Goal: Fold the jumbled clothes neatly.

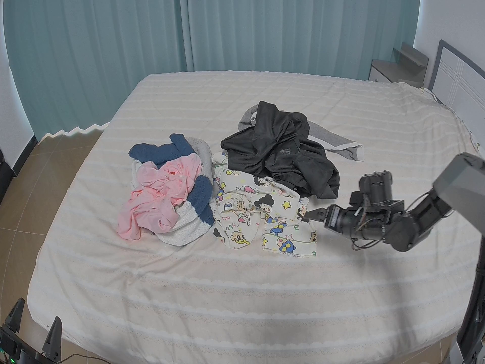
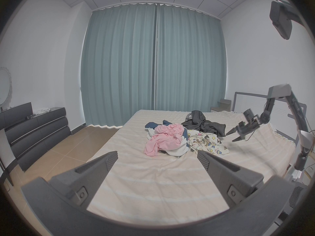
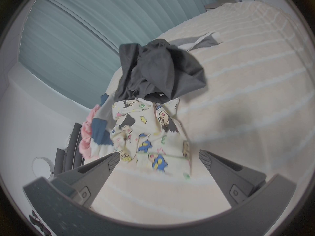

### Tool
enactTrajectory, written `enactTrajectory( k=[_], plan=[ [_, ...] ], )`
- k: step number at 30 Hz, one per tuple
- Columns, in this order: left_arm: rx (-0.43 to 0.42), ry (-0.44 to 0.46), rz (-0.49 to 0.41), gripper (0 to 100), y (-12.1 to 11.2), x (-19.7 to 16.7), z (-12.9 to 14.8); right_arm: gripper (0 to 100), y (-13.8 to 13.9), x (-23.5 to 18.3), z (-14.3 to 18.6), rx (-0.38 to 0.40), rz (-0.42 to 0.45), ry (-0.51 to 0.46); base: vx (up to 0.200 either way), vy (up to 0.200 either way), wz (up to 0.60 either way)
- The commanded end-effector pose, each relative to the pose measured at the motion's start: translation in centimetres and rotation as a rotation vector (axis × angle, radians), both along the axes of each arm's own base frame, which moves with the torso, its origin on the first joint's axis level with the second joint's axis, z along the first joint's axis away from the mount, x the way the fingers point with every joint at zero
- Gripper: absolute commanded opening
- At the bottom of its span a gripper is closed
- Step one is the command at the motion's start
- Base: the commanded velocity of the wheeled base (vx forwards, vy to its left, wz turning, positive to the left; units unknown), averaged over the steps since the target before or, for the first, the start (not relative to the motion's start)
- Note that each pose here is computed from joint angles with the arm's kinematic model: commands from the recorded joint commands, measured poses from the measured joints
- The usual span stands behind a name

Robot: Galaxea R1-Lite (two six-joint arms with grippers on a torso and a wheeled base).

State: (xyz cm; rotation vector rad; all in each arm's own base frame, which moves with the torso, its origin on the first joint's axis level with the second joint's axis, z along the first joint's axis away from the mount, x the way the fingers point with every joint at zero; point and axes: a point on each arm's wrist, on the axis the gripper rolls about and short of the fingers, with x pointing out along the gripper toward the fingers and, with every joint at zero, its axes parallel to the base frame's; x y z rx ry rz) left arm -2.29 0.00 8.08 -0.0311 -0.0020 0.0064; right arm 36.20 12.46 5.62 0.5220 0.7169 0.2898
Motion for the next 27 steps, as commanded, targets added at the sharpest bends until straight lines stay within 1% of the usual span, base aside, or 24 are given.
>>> enactTrajectory(
  k=[1,3,8,10,14,15,17,18,19,21,24,26,27],
  plan=[
    [-0.003,0.005,0.001,100,0.0,0.0,-0.5,100,4.7,4.7,-8.3,-0.023,-0.043,0.027,0.0,0.0,0.0],
    [-0.003,0.005,0.0,100,0.0,0.0,-0.5,100,4.9,5.1,-8.3,-0.026,-0.052,0.012,0.0,0.0,0.0],
    [-0.004,0.005,0.001,100,0.0,0.0,-0.5,100,5.6,5.2,-8.4,-0.028,-0.043,0.005,0.0,0.0,0.0],
    [-0.004,0.005,0.001,100,0.0,0.0,-0.5,100,5.6,5.2,-8.3,-0.041,-0.04,-0.005,0.0,0.0,0.0],
    [-0.006,0.005,0.001,100,0.0,0.0,-0.5,100,5.1,5.6,-7.5,-0.093,-0.055,-0.058,0.0,0.0,0.0],
    [-0.006,0.005,0.001,100,0.0,0.0,-0.5,100,5.1,5.6,-7.4,-0.094,-0.056,-0.06,0.0,0.0,0.0],
    [-0.006,0.005,0.001,100,0.0,0.0,-0.5,100,4.6,5.7,-5.5,-0.093,-0.071,-0.099,0.0,0.0,0.0],
    [-0.006,0.005,0.001,100,0.0,0.0,-0.5,100,4.6,5.6,-5.2,-0.089,-0.07,-0.104,0.0,0.0,0.0],
    [-0.006,0.005,0.001,100,0.0,0.0,-0.5,100,4.3,5.6,-3.5,-0.076,-0.076,-0.133,0.0,0.0,0.0],
    [-0.006,0.005,0.001,100,0.0,0.0,-0.5,100,4.0,5.6,-2.5,-0.069,-0.083,-0.151,0.0,0.0,0.0],
    [-0.006,0.006,0.001,100,0.0,0.0,-0.5,100,3.8,5.5,-1.8,-0.065,-0.088,-0.163,0.0,0.0,0.0],
    [-0.006,0.006,0.001,100,0.0,0.0,-0.5,100,3.8,5.5,-1.8,-0.065,-0.088,-0.163,0.0,0.0,0.0],
    [-0.007,0.006,0.003,100,0.0,0.0,-0.5,100,3.7,5.7,-2.4,-0.074,-0.09,-0.153,0.0,0.0,0.0]
  ],
)
